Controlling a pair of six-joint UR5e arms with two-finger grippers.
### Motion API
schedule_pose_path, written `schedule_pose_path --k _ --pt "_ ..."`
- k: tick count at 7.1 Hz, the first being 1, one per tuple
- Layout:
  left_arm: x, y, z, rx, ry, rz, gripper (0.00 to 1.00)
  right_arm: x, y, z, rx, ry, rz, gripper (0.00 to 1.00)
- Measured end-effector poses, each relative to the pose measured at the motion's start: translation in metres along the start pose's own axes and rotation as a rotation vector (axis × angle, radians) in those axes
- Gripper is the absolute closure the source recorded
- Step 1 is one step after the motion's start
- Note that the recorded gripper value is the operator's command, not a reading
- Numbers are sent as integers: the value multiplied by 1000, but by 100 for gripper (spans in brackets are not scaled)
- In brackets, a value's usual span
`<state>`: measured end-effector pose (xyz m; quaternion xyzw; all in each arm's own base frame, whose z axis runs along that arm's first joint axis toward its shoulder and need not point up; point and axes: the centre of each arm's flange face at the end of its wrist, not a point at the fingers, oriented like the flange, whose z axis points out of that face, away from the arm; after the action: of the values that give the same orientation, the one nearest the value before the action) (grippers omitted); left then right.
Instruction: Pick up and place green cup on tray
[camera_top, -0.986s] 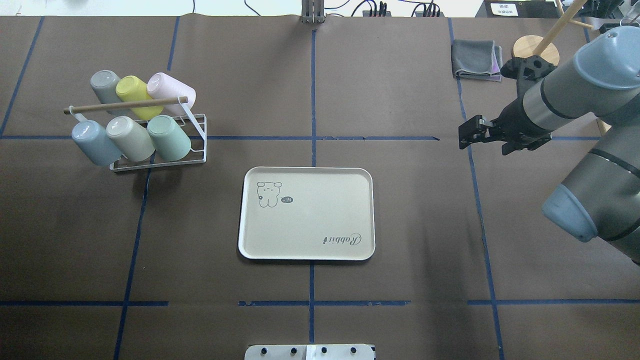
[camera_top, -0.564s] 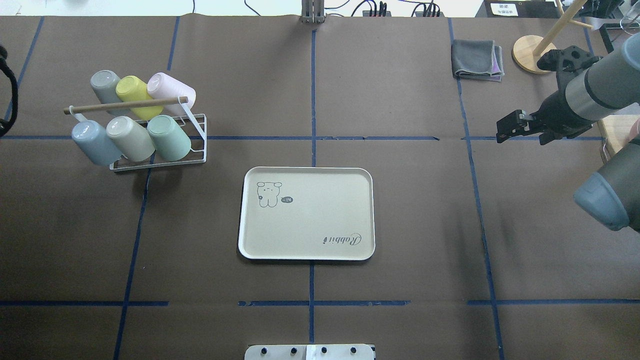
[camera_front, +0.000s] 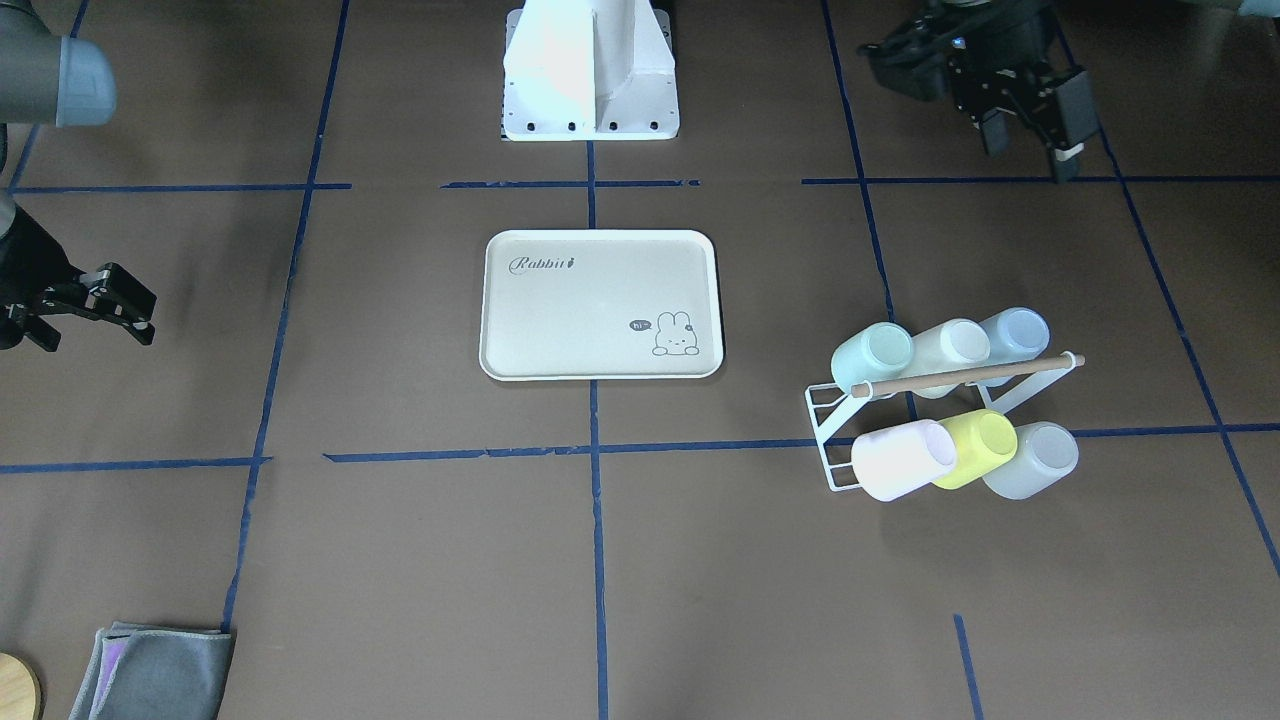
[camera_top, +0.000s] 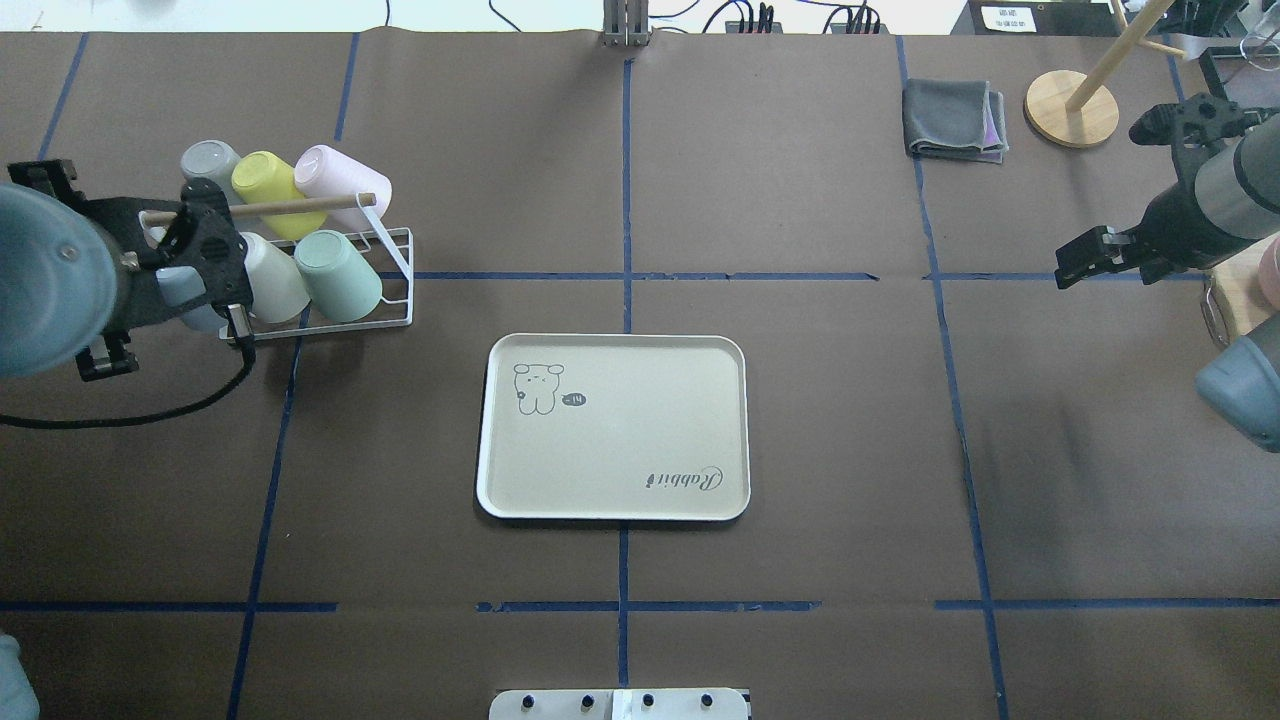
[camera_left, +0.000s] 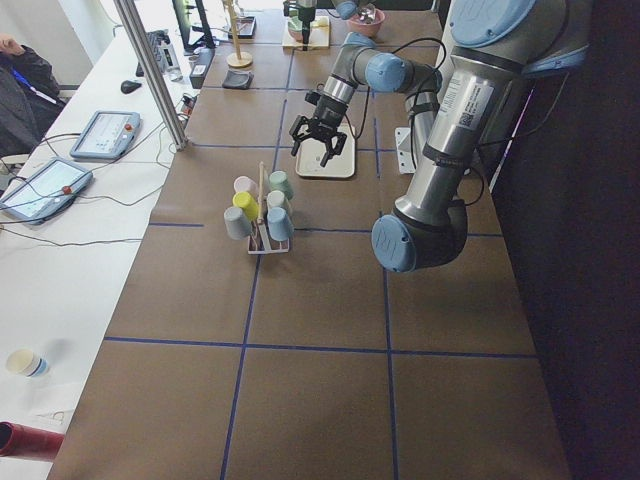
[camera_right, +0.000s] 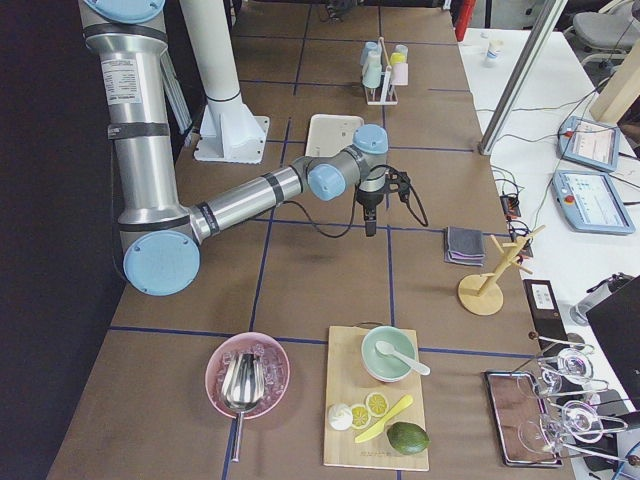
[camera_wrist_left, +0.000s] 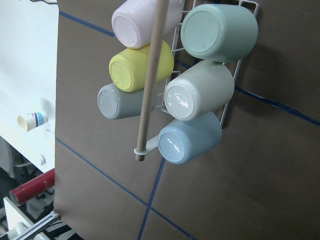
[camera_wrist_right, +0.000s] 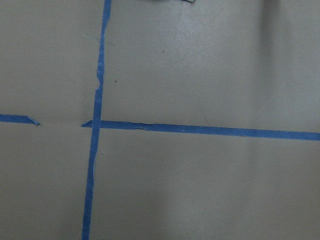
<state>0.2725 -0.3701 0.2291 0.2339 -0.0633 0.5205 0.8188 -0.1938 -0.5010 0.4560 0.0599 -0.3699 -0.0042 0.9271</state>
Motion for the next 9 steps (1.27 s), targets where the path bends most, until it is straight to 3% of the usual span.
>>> schedule_pose_path --k 2,4,9 --pt "24 -27 1 -61 -140 264 2 6 0 2 -3 5 -5 0" --pt "33 -68 16 -165 -250 519 1 7 0 2 -3 6 -1 0" --pt "99 -146 53 -338 -385 851 1 12 2 7 -12 15 13 0"
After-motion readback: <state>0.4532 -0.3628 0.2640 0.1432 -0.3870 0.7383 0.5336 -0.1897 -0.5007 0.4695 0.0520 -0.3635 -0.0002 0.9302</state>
